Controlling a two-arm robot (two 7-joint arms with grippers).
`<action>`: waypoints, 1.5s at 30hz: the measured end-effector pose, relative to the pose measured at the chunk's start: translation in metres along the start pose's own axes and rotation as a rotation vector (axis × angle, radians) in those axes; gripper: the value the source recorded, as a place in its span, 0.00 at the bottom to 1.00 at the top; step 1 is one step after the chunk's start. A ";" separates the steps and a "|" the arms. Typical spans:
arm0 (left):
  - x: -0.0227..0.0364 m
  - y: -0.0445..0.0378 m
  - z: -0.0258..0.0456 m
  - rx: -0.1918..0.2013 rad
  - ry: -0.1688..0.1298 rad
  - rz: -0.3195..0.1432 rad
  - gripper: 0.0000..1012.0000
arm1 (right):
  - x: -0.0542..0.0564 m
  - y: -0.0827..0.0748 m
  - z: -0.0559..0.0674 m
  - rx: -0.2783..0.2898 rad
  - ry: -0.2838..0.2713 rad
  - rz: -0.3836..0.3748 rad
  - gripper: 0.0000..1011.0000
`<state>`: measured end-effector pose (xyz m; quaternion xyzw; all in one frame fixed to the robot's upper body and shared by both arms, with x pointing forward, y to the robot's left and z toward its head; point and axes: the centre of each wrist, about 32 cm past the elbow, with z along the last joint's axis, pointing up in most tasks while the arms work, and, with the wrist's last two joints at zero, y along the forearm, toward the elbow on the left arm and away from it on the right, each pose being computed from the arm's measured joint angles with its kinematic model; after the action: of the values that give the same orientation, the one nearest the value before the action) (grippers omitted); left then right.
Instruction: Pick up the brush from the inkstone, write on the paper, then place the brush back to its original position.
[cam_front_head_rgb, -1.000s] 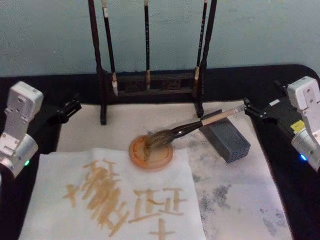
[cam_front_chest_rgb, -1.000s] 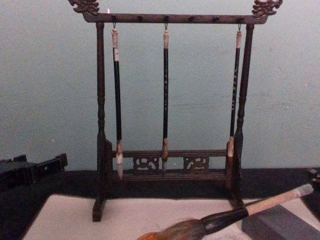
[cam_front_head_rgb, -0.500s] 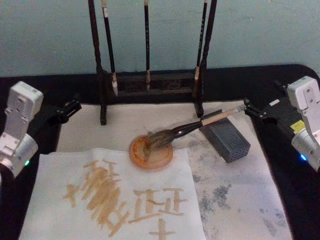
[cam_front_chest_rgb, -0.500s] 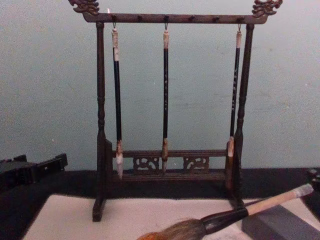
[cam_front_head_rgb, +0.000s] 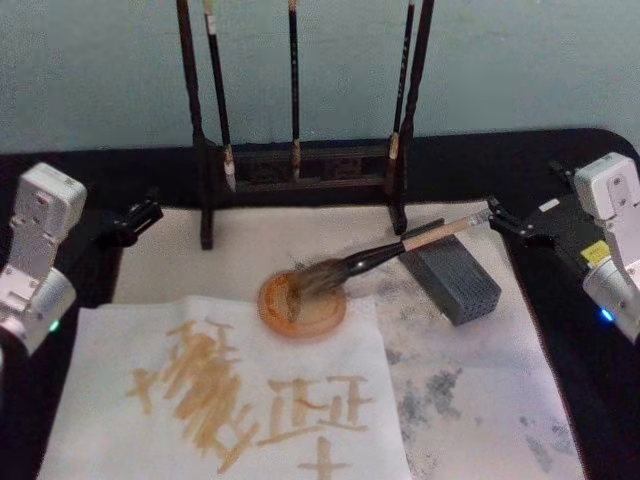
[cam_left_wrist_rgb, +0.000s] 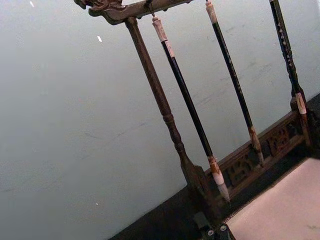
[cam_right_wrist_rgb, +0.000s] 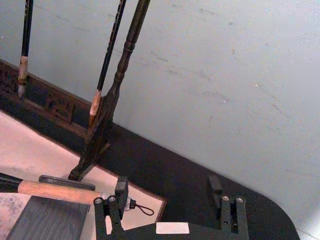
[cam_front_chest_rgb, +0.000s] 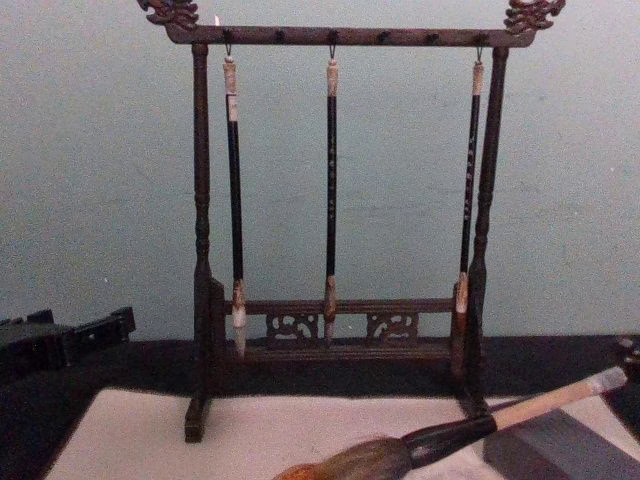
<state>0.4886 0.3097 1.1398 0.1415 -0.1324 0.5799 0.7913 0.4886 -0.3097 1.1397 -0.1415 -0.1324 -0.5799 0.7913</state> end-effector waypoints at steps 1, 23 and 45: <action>0.0000 0.0000 0.0000 0.000 0.000 0.000 0.99 | 0.000 0.000 0.000 0.001 0.001 0.002 1.00; 0.0000 0.0000 0.0000 0.000 0.000 0.000 0.99 | 0.013 -0.022 -0.005 0.062 0.323 0.113 1.00; 0.0000 0.0000 0.0000 0.000 0.000 0.000 0.99 | 0.017 -0.032 -0.029 0.062 0.910 0.242 1.00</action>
<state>0.4886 0.3097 1.1398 0.1415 -0.1325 0.5799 0.7913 0.4649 -0.3448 1.1214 0.1362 0.2282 -0.4826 0.8346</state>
